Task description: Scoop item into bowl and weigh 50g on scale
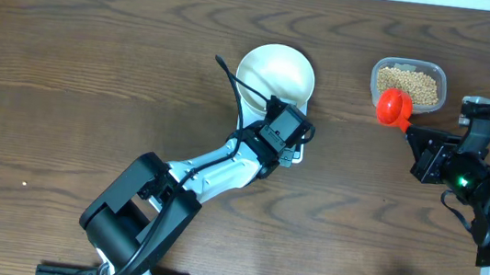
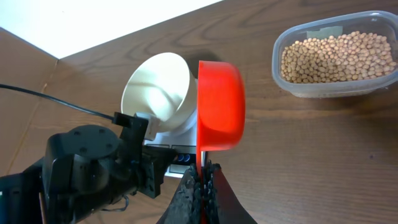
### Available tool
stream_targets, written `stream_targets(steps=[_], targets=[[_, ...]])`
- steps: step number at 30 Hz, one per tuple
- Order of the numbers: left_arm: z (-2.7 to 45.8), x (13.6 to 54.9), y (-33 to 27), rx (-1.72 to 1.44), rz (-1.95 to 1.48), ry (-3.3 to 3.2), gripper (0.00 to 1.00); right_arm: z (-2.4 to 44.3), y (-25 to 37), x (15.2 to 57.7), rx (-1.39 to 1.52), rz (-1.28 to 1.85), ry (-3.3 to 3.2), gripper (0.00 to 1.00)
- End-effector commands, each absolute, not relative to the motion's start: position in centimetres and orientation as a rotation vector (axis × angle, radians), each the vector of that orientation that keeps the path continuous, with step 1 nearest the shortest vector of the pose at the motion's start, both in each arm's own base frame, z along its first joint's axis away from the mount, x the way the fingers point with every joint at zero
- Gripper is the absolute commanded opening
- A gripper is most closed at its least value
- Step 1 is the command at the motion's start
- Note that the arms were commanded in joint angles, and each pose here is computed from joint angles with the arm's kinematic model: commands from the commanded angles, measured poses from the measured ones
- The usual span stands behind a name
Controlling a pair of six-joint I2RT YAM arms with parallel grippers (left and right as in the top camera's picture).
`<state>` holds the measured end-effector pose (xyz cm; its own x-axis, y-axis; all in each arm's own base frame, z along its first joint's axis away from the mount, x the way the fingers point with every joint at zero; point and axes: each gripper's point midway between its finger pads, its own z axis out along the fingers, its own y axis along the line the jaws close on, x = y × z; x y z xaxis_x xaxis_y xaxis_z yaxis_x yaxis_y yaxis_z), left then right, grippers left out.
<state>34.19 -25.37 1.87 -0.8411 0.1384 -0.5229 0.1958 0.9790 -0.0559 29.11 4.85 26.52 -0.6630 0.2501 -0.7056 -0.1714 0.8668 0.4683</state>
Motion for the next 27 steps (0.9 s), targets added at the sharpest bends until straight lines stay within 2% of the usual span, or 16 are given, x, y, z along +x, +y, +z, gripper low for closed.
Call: stream_targets(steps=[1, 27], targets=[[0.8, 33.9, -24.5, 0.236, -0.089, 2.612, 0.08, 27.2, 4.5, 29.3, 0.040, 0.618, 2.186, 0.01], [-0.1, 32.5, -25.6, 0.292, -0.104, 2.645, 0.08, 27.2, 4.5, 29.3, 0.042, 0.615, 2.186, 0.01]])
